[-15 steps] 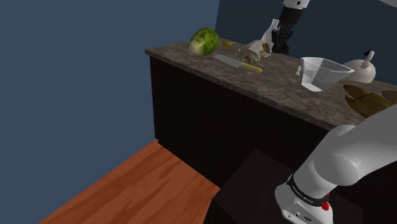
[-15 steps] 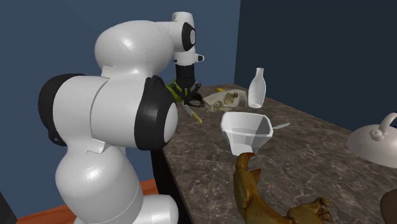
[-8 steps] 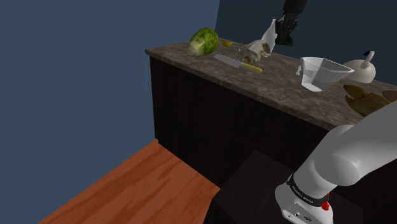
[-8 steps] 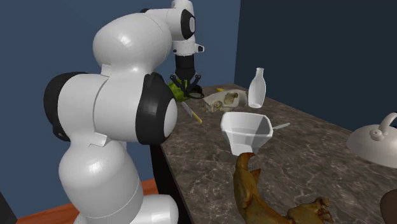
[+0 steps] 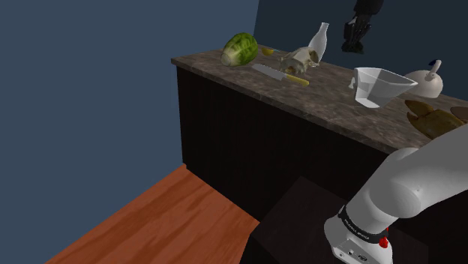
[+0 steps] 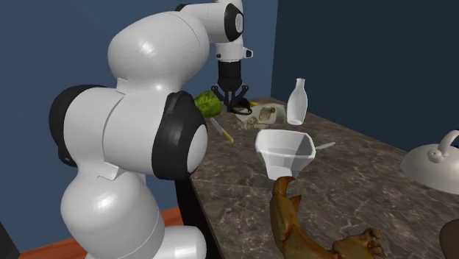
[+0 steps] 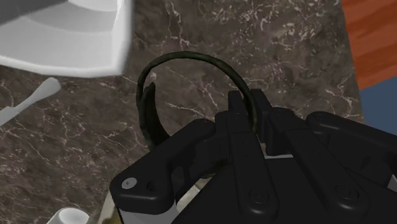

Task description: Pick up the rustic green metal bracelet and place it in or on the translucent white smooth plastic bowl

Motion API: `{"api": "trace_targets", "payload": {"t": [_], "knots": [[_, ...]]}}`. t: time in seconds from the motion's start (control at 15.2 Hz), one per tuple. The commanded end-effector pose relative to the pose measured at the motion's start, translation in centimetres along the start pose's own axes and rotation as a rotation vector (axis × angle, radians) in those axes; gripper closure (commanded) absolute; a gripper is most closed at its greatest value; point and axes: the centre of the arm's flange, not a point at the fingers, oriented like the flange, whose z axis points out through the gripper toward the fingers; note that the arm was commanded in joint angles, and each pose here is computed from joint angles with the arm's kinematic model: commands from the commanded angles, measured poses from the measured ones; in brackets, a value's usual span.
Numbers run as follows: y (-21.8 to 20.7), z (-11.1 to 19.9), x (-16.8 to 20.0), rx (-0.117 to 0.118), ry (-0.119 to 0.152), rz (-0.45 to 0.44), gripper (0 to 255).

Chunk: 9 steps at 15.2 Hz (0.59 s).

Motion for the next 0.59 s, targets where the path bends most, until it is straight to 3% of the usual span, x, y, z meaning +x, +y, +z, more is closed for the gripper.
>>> {"api": "trace_targets", "payload": {"t": [0.0, 0.53], "knots": [[2.0, 0.0, -1.6, 0.000, 0.000, -0.001, 255], [10.5, 0.3, -7.8, 0.000, 0.000, -0.001, 255]]}}
